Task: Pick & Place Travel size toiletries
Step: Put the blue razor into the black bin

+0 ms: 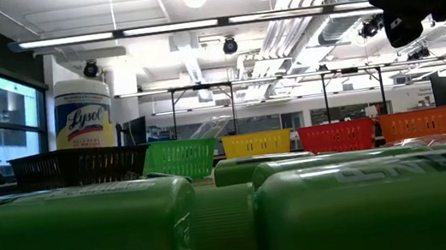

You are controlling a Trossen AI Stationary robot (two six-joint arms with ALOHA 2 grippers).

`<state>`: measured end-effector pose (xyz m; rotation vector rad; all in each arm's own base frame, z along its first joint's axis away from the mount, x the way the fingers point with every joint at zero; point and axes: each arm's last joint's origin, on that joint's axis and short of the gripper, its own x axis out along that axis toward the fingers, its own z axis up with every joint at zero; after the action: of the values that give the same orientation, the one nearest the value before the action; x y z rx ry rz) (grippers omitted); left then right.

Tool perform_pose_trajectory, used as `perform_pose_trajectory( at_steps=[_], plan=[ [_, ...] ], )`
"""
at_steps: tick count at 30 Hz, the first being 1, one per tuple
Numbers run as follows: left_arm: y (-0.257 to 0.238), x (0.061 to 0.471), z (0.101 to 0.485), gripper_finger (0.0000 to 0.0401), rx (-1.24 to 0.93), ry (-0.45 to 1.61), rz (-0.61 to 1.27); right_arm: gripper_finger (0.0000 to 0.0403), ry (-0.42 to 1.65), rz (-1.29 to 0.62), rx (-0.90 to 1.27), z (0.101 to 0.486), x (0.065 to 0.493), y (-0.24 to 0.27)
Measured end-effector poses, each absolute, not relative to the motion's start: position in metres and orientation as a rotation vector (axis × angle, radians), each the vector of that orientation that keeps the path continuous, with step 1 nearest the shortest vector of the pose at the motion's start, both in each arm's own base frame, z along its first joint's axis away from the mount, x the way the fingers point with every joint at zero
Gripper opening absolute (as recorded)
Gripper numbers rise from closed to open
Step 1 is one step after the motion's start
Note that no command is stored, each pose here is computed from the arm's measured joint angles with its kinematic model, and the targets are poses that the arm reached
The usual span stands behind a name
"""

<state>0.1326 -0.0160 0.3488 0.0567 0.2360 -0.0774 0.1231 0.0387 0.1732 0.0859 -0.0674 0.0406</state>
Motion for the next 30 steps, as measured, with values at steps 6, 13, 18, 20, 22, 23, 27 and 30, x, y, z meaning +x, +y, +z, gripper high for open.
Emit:
perform_pose_trajectory(
  at_steps=[6,13,18,20,22,23,27,30],
  plan=[
    [-0.024,0.132,0.313,0.0001,0.092,0.316,-0.003,0.0004,-0.067,0.04,0.088,0.173,0.123,0.039],
    [-0.028,0.145,0.258,0.0,0.092,0.318,-0.01,0.0004,-0.067,0.041,0.108,0.173,0.123,0.039],
    [-0.028,0.146,0.233,0.0,0.098,0.324,-0.011,0.0004,-0.062,0.041,0.107,0.173,0.123,0.039],
    [-0.028,0.145,0.226,0.0,0.12,0.345,-0.014,0.0004,-0.06,0.041,0.106,0.172,0.123,0.039],
    [-0.028,0.144,0.219,0.0,0.14,0.37,-0.018,0.0004,-0.058,0.041,0.105,0.172,0.123,0.039],
    [-0.028,0.144,0.218,0.0,0.144,0.373,-0.018,0.0004,-0.057,0.041,0.105,0.172,0.123,0.039],
    [-0.028,0.144,0.218,0.0,0.145,0.369,-0.02,0.0004,-0.057,0.041,0.105,0.172,0.123,0.039],
    [-0.029,0.144,0.218,0.0,0.154,0.367,-0.046,0.0004,-0.056,0.041,0.105,0.172,0.123,0.039]
  ],
)
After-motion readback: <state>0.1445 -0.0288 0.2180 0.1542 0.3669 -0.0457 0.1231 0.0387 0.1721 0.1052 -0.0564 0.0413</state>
